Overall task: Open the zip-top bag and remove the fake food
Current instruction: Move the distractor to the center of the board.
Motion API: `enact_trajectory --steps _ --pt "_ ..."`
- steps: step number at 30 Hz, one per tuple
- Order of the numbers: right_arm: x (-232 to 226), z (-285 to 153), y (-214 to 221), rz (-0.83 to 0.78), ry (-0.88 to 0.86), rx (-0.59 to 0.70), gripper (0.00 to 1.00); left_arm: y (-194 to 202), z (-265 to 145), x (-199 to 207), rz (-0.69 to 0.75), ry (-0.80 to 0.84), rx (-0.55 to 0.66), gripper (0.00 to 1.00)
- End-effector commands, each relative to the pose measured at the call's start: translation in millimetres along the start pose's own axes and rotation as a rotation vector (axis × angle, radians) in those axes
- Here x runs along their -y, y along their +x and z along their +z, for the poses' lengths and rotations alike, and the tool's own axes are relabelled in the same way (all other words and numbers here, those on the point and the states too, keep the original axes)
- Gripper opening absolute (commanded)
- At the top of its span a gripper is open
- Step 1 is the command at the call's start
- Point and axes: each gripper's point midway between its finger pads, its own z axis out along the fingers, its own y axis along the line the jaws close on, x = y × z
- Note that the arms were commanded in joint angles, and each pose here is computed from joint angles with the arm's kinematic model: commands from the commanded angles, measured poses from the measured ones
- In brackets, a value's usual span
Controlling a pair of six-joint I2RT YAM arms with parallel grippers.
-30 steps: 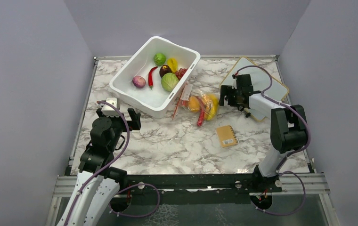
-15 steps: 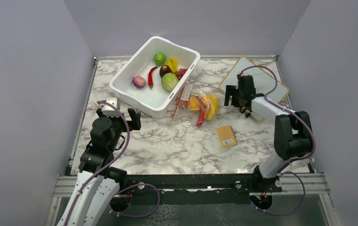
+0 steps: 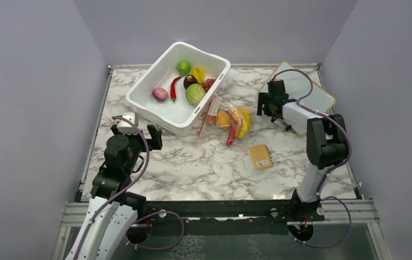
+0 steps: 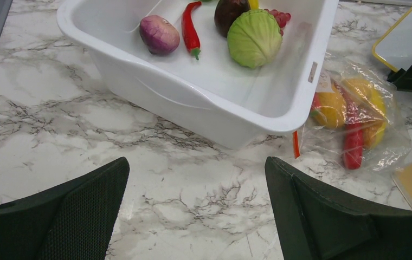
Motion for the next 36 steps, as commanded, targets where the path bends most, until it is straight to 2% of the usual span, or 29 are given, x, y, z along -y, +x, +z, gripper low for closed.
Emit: enact_trajectory --steps 1,8,11,15,20,25,36 --pt "18 11 -22 -0.014 0.108 0.053 0.79 -5 2 3 0.011 0.015 0.025 0.99" --pt "8 29 -44 0.002 0.095 0.034 0.79 -4 3 3 0.011 0.018 0.022 0.99" --pt "-2 28 -47 0.006 0.035 0.021 0.79 -4 3 3 0.011 0.018 0.021 0.99" --pt "-17 4 -41 0.025 -0.081 0.012 0.79 -5 3 3 0.011 0.015 0.024 0.99" --pt "-17 -22 -20 0.054 -0.128 0.028 0.82 -5 3 3 0.011 0.016 0.024 0.99" --pt "-4 -2 -2 0.044 -0.045 -0.022 0.82 -3 4 5 0.013 0.024 0.013 0.99" --pt "30 48 -38 0.076 0.143 0.040 0.81 -3 4 4 0.012 0.020 0.016 0.99"
